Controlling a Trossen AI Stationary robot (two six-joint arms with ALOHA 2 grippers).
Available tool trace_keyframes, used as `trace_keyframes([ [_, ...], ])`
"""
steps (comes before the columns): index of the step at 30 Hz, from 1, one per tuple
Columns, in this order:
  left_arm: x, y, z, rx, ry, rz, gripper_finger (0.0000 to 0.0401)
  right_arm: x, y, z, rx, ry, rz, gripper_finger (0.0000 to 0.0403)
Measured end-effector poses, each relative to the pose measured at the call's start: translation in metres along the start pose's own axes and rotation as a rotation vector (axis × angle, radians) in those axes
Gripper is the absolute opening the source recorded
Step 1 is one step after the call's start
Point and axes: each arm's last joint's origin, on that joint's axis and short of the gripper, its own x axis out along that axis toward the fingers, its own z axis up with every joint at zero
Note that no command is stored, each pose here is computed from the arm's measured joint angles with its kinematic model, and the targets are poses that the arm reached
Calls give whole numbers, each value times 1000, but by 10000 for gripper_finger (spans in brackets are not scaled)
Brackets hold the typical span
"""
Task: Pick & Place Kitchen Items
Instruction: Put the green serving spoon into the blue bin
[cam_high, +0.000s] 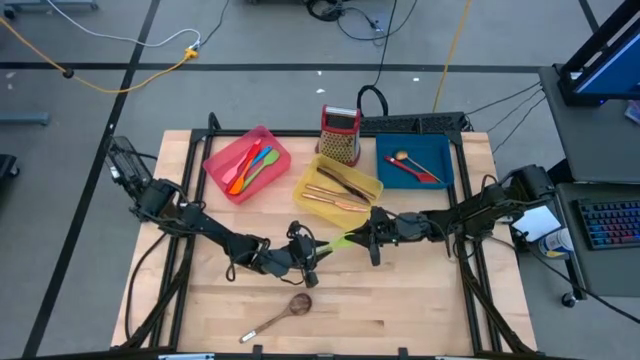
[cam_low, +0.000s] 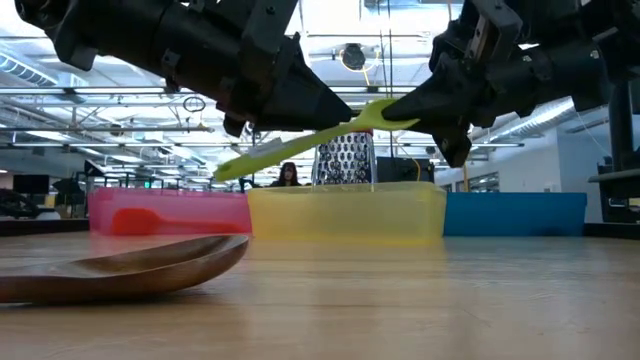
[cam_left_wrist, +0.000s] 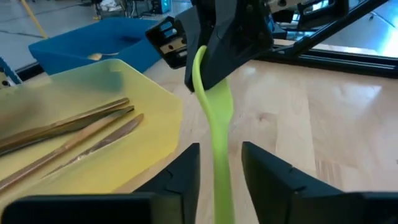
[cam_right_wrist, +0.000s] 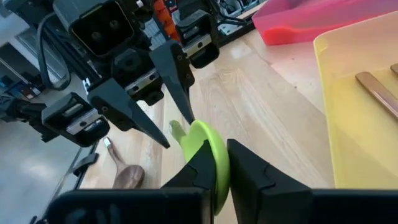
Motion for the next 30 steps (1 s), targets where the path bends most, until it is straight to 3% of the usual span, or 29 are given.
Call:
trace_keyframes([
  [7, 0, 2, -5, -15, 40, 13, 158, 0, 2, -2, 6, 15, 4, 18],
  [15, -2, 2, -10, -58, 82, 22, 143, -25, -1, -5, 24, 8, 18, 19],
  [24, -2, 2, -13, -41, 106, 33, 127, -75, -16, -2, 48, -162, -36, 19],
  [30, -3, 2, -14, -38, 116, 31, 127, -101, -27, 4, -8, -360, -205, 19],
])
